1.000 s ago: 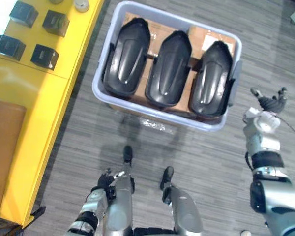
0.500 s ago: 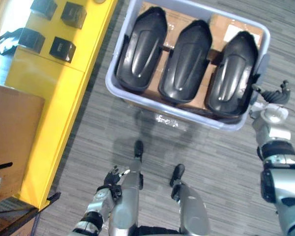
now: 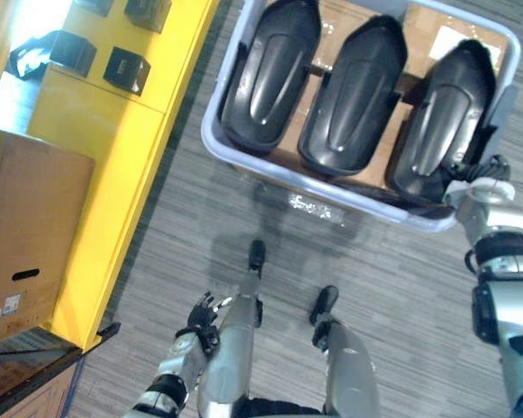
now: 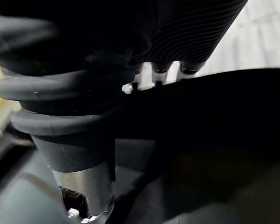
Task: Walk over and take plastic housings, then place them on the shelf
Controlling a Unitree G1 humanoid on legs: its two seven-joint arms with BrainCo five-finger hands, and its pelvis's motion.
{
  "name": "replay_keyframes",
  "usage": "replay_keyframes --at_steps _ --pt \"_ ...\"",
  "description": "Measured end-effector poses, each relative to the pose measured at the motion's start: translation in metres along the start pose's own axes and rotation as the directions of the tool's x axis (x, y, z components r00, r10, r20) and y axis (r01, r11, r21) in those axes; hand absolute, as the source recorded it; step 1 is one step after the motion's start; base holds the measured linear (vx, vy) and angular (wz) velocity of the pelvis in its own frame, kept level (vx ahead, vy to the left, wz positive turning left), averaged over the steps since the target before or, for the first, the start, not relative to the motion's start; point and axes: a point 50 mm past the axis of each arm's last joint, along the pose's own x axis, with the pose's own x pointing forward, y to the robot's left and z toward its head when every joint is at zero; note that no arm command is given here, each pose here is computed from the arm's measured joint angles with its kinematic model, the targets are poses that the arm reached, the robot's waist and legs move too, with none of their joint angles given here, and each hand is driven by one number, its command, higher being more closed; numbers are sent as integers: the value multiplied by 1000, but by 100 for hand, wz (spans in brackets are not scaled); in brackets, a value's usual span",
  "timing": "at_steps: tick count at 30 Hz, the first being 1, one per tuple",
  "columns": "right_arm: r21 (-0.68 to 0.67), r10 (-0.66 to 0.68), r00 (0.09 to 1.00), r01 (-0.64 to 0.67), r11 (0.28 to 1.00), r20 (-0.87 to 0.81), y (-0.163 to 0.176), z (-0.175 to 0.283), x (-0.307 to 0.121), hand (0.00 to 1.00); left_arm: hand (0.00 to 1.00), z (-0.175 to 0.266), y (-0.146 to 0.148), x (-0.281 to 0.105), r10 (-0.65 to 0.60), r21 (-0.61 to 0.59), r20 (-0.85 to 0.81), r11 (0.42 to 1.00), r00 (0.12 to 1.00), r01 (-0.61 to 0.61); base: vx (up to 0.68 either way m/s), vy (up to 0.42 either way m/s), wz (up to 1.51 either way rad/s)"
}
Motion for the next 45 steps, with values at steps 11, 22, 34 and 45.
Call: replay_keyframes --at_steps 11,22,34,45 --pt "-249 -164 986 163 955 17 -51 13 11 100 0 -4 -12 -1 -57 19 5 998 998 57 -7 -43 9" --pt "-404 -266 947 317 858 180 -55 30 8 100 0 -6 -17 -1 -77 26 -4 997 997 77 25 -36 1" --pt "-436 -208 829 466 770 519 -34 75 -11 100 0 -3 -13 -3 -72 -26 11 997 997 72 2 -28 -2" --pt "-315 -235 732 528 789 639 -26 90 -25 100 0 13 4 -6 58 -250 116 968 992 -28 -3 -21 -4"
